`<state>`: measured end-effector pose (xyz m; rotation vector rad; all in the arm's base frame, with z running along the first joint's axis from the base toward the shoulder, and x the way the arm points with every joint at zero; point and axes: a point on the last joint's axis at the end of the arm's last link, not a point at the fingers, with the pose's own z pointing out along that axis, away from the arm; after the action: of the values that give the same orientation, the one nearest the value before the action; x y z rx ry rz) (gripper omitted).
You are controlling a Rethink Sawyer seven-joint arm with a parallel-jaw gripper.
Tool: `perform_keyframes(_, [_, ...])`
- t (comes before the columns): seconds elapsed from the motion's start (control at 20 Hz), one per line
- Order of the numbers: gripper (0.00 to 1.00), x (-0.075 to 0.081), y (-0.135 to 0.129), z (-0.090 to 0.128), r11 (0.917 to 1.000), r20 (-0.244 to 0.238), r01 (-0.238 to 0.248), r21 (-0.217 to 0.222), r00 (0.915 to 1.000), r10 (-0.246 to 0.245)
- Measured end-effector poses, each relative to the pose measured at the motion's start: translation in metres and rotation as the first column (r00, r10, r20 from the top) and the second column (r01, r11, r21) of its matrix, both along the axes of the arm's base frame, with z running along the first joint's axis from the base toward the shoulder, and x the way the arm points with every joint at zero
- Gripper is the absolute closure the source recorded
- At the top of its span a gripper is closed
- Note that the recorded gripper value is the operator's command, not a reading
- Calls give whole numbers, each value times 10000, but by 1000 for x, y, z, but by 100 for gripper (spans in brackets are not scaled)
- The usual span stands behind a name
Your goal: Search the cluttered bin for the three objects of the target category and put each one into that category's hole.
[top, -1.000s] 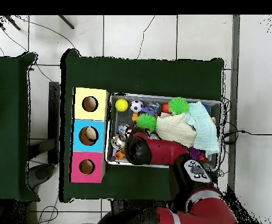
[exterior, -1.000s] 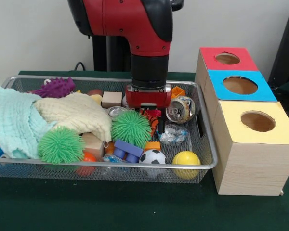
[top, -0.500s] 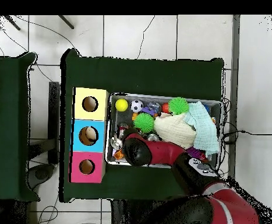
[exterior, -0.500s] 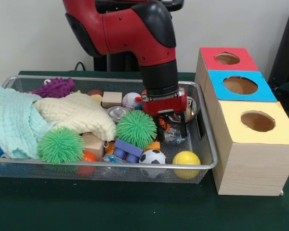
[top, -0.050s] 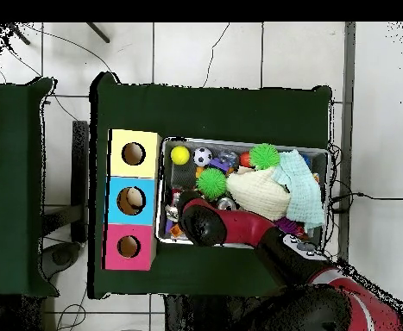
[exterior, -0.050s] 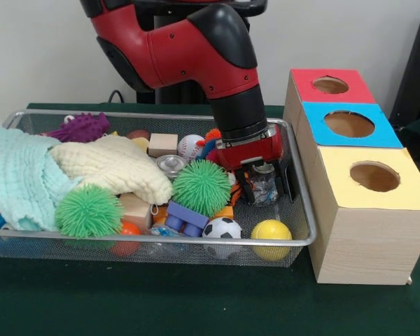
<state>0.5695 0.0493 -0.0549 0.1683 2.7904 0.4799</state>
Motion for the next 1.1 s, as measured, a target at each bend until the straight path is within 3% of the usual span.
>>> perform_keyframes(0.65, [0, -1, 2, 1, 9998, 2, -105, -151, 9999, 105])
perform_keyframes(0.7, [100, -2, 7, 1, 9991, 5, -285, -319, 9996, 286])
perform_keyframes(1.1, [100, -7, 27, 4, 9924, -23, -919, -822, 9958, 921])
